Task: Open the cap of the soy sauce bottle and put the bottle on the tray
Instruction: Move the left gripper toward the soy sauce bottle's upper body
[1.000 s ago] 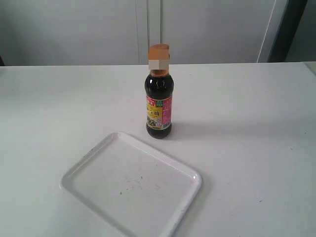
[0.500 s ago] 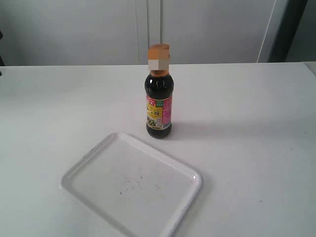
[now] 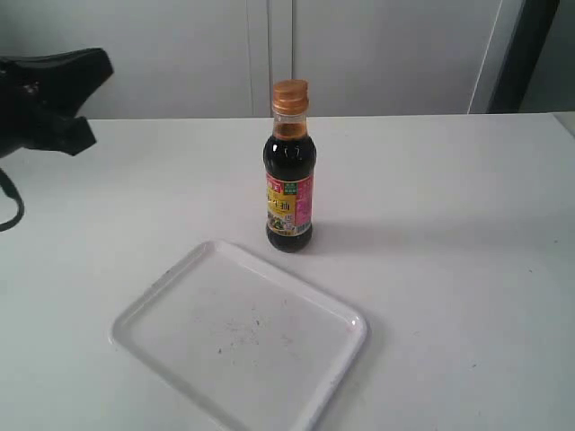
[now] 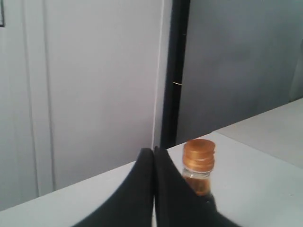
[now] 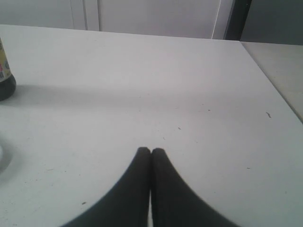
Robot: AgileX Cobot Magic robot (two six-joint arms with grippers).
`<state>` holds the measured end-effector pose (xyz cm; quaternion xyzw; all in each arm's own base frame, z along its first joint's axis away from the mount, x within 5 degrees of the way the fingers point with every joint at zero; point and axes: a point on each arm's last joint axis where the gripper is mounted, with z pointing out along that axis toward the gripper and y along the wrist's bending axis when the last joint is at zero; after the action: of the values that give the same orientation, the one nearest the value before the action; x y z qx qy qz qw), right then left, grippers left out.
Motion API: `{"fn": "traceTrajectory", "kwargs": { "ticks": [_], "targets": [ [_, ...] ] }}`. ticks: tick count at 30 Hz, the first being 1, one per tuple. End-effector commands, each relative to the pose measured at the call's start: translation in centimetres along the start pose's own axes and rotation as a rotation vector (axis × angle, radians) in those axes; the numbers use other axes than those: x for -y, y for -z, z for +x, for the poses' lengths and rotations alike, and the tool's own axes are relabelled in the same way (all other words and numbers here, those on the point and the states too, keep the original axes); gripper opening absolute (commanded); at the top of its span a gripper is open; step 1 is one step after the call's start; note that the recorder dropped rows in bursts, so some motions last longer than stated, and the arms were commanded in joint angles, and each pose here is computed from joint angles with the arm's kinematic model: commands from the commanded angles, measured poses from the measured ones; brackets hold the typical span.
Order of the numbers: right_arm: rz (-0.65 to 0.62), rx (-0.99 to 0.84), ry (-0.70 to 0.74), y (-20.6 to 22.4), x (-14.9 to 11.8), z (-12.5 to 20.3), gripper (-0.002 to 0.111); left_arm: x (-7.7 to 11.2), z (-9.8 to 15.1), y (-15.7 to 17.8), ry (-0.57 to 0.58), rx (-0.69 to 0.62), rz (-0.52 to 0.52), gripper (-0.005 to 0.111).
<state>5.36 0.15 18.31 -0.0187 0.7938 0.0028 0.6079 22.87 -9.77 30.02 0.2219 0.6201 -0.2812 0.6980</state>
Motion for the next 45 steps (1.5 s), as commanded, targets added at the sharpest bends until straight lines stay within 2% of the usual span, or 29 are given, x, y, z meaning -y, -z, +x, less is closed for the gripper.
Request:
{"fn": "traceTrajectory", "kwargs": {
  "ticks": [1, 6, 8, 12, 18, 22, 27, 33, 41, 45],
  "targets": [
    [0.011, 0.001, 0.009, 0.0, 0.1, 0.1, 0.000, 1.1, -0.3, -2.2, -0.007, 0.018, 0.091, 0.000],
    [0.011, 0.001, 0.009, 0.0, 0.1, 0.1, 0.000, 2.1, -0.1, -4.2, 0.000, 0.025, 0.168, 0.000],
    [0.011, 0.001, 0.009, 0.0, 0.1, 0.1, 0.000, 2.5, -0.3, -4.8, -0.007, 0.051, 0.219, 0.004],
    [0.011, 0.001, 0.009, 0.0, 0.1, 0.1, 0.000, 3.1, -0.9, -5.5, -0.026, 0.121, 0.309, 0.030],
    [0.011, 0.001, 0.009, 0.0, 0.1, 0.1, 0.000, 2.7, -0.5, -6.9, 0.015, 0.102, 0.325, 0.071],
    [0.011, 0.001, 0.009, 0.0, 0.1, 0.1, 0.000, 2.7, 0.3, -8.1, -0.017, 0.056, 0.382, 0.087],
    [0.011, 0.001, 0.009, 0.0, 0.1, 0.1, 0.000, 3.3, 0.7, -9.4, 0.020, 0.044, 0.420, 0.101],
    [0.011, 0.001, 0.009, 0.0, 0.1, 0.1, 0.000, 5.9, 1.2, -11.9, 0.035, 0.022, 0.482, 0.104],
    [0.011, 0.001, 0.009, 0.0, 0.1, 0.1, 0.000, 5.0, 3.4, -14.7, 0.086, -0.005, 0.438, 0.104],
    [0.011, 0.001, 0.009, 0.0, 0.1, 0.1, 0.000, 4.5, 4.7, -15.8, 0.063, -0.038, 0.411, 0.104]
  ]
}}
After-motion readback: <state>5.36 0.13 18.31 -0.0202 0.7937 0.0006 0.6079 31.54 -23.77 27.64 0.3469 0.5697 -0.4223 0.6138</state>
